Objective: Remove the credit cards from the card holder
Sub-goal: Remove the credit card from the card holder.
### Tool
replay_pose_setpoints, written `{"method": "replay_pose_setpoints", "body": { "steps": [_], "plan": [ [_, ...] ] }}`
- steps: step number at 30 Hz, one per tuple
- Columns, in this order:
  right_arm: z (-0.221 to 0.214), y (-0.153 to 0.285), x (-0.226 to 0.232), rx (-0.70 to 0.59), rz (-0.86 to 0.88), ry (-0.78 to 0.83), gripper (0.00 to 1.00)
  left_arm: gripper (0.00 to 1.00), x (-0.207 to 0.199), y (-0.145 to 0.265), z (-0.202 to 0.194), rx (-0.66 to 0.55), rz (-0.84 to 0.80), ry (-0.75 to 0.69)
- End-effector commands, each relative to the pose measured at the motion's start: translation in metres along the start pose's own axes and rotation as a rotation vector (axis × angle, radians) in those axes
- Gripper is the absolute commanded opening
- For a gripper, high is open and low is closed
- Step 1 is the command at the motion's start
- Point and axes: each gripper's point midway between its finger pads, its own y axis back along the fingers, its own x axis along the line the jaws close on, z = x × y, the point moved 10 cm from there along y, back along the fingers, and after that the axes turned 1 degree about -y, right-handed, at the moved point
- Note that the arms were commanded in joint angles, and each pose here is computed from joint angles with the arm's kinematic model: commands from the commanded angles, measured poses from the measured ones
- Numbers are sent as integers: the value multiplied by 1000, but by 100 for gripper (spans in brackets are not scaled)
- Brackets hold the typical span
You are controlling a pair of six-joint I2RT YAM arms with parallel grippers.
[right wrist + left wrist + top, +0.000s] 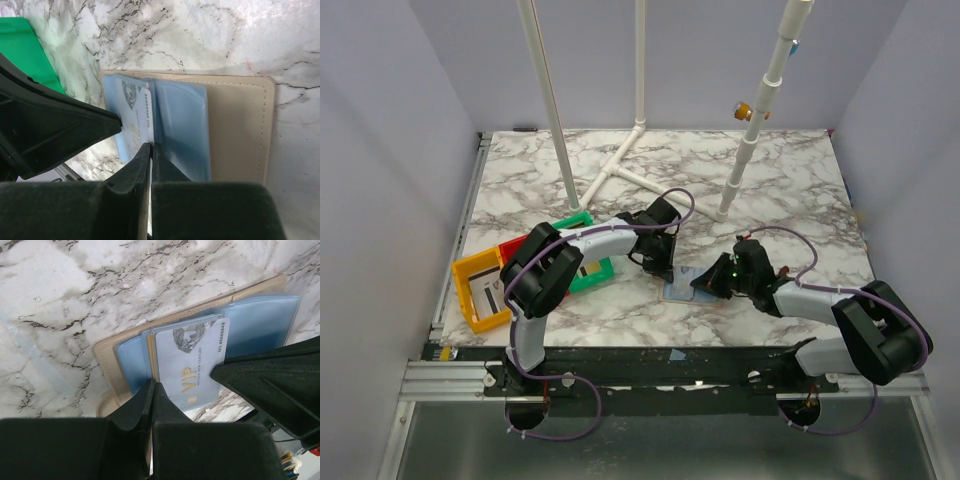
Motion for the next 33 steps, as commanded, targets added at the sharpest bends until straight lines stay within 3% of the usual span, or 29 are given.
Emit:
{"method": "replay_pose_setpoints", "body": {
  "steps": [1,16,19,26,31,33],
  "plan": [
    [-1,1,-5,8,12,-9,2,0,11,-12,-8,32,77,6],
    [-2,-3,-16,31,-9,-3,1,0,4,12,-4,-27,46,-22],
    [-1,-6,-14,42,3,-2,1,9,-4,22,1,-48,24,-42],
    [0,-9,-13,50,11,2,1,47,-20,27,5,-53,-31,-84],
    [0,-9,-13,49,8,0,1,50,-23,15,2,-31,-63,-81],
    [0,-9,-13,49,7,-1,1,43,-23,11,1,-26,-85,-78]
  ]
}}
